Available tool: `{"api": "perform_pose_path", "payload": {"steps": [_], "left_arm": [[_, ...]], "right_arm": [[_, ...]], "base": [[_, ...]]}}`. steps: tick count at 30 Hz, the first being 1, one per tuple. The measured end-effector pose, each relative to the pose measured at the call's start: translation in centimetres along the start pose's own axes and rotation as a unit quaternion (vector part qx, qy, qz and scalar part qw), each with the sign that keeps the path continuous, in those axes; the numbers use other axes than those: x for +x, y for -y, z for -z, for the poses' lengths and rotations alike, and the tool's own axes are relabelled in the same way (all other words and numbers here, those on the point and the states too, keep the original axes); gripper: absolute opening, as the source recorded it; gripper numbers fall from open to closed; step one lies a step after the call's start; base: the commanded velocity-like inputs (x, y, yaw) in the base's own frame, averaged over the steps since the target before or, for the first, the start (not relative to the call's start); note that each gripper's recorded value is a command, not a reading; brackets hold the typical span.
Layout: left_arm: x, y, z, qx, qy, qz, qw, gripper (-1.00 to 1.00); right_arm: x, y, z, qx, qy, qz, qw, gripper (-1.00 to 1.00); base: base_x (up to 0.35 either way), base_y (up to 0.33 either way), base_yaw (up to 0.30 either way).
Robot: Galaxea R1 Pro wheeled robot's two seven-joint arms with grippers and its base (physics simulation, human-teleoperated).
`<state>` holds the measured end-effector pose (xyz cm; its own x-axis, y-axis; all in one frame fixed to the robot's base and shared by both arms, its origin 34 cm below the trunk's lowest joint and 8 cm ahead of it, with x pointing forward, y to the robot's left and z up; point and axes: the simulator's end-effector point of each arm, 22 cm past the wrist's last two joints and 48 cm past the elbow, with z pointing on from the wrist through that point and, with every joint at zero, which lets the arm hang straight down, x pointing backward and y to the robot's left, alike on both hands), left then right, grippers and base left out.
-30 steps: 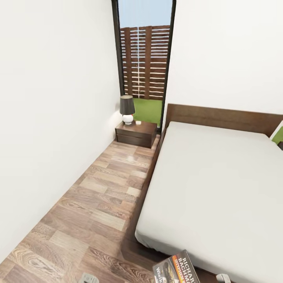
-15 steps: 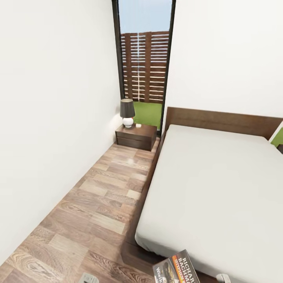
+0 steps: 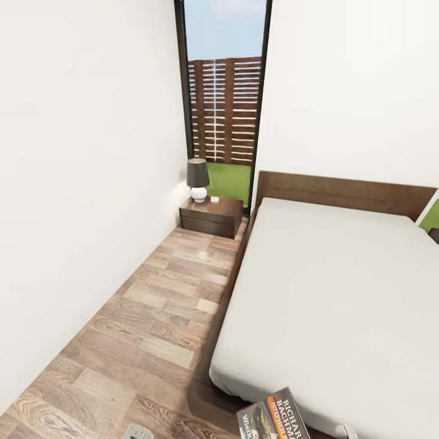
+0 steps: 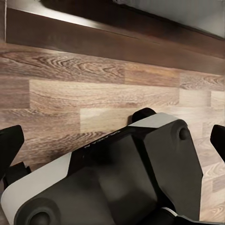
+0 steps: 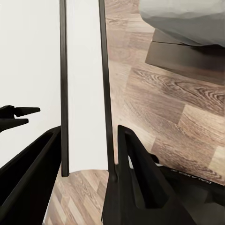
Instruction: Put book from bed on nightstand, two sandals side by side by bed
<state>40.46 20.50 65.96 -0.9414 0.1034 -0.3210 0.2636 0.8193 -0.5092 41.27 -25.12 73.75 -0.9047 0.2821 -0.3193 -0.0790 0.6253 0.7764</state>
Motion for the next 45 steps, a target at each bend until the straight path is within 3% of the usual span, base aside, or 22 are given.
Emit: {"api": "perform_pose_path", "payload": {"steps": [45], "left_arm": [[-2.8,0.6,1.2,-0.003,0.03,-0.021,0.9993,1.0]], "right_arm": [[-2.3,-1.5,0.5,-0.01,0.023,0.027,0.9993,-1.0]], "base": [[0.0,0.0,0.0]]}}
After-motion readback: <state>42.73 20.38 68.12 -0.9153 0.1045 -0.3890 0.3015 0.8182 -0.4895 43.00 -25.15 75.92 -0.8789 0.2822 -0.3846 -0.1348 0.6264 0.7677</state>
